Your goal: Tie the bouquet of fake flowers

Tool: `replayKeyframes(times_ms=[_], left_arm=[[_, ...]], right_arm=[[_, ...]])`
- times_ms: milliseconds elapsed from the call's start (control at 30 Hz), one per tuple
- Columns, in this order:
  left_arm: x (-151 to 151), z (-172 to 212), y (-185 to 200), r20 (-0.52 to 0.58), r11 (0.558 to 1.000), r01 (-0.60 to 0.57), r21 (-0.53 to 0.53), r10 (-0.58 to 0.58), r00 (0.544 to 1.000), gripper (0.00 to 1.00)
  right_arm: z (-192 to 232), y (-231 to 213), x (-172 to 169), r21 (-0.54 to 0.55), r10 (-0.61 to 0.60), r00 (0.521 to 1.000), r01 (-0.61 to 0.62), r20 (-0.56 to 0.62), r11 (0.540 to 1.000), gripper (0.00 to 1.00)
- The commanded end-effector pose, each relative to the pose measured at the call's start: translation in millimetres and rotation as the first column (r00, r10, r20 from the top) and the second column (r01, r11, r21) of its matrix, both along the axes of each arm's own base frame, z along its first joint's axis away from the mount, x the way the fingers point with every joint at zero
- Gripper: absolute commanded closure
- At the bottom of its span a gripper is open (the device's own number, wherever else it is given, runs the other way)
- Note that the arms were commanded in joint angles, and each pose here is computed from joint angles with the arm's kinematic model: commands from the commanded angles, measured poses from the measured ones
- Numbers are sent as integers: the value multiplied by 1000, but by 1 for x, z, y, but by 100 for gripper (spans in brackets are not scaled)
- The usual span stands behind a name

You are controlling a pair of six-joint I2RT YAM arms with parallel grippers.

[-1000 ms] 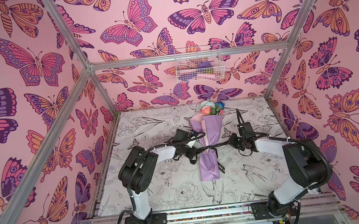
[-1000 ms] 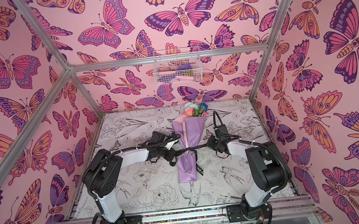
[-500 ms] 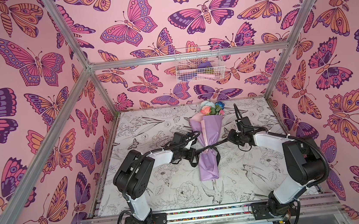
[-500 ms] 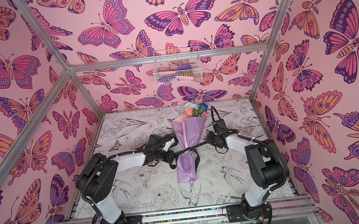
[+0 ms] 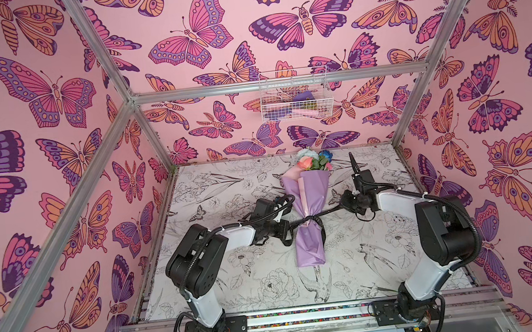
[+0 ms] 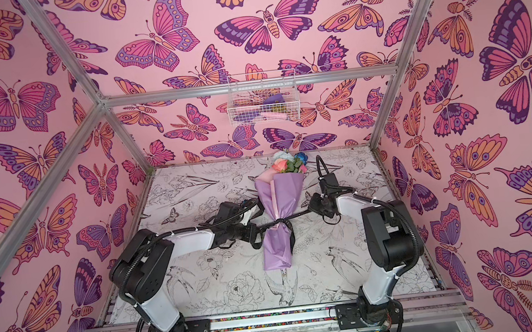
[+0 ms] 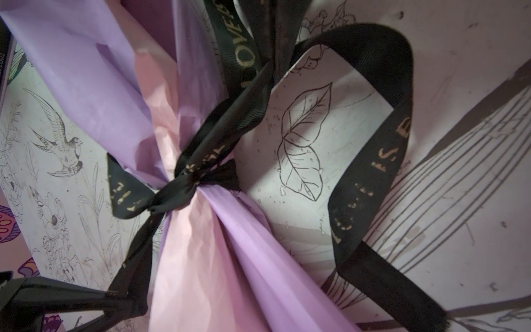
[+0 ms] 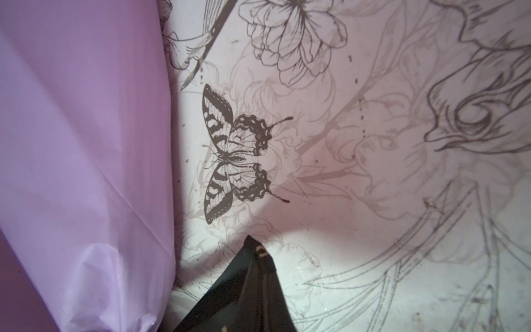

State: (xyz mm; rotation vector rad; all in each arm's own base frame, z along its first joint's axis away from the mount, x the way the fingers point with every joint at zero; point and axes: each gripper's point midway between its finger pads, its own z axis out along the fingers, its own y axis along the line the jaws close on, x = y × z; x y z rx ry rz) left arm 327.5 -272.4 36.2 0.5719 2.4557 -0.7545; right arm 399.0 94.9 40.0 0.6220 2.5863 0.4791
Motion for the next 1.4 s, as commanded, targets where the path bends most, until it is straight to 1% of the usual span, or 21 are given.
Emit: replayKeyframes(times_ms=[0, 100, 167, 200, 300, 400, 467, 600, 700, 733, 833, 933, 1067, 1100, 1233, 1367], left_arm=[[-12, -30, 40, -74, 984, -88, 156, 101, 992, 100], [-10, -24, 32, -67, 989, -62, 131, 71, 995, 100], [-10, -18, 25, -54, 993, -40, 109, 46, 997, 100], [-10, -14, 20, -47, 995, -27, 97, 32, 998, 100], [-12, -5, 8, -28, 998, 14, 68, -12, 1000, 100], [-16, -2, -2, -25, 997, 47, 55, -45, 999, 100], [-18, -2, -6, -29, 997, 60, 47, -59, 998, 100], [-20, 0, -12, -29, 997, 74, 27, -73, 997, 100], [-20, 1, -12, -33, 997, 74, 19, -74, 997, 100], [-21, 1, -13, -32, 997, 75, 18, -75, 997, 100], [-21, 0, -13, -35, 997, 75, 18, -74, 997, 100], [-21, -1, -13, -42, 997, 75, 15, -74, 996, 100], [-22, -3, -14, -49, 997, 79, 10, -78, 996, 100], [-22, -3, -14, -51, 997, 79, 10, -78, 996, 100], [-23, -4, -14, -53, 997, 79, 10, -79, 995, 100], [-23, -4, -14, -53, 997, 79, 6, -79, 995, 100]], right_arm=[[7, -45, 17, -120, -92, 994, 98, 51, 988, 100], [15, -24, 22, -17, -25, 996, 27, 82, 999, 100], [22, -10, 23, 57, -3, 995, -3, 98, 998, 100], [25, -4, 23, 93, 5, 994, -15, 108, 996, 97], [38, 11, 21, 201, 11, 989, -42, 150, 979, 76], [47, 20, 15, 289, -8, 985, -42, 170, 956, 63], [49, 25, 10, 345, -28, 986, -31, 166, 938, 59], [51, 33, -1, 431, -54, 984, -24, 168, 902, 60], [50, 34, -7, 441, -66, 984, -16, 168, 898, 60], [59, 34, -8, 441, -69, 979, -23, 192, 897, 60], [63, 39, -12, 454, -69, 977, -30, 200, 891, 60], [67, 50, -11, 474, -63, 973, -51, 221, 879, 60], [71, 64, -5, 464, -32, 973, -80, 230, 882, 60], [59, 68, -4, 452, -20, 979, -76, 205, 889, 61], [50, 80, -1, 427, 7, 983, -86, 183, 900, 61], [41, 80, 1, 428, 0, 987, -71, 163, 901, 62]])
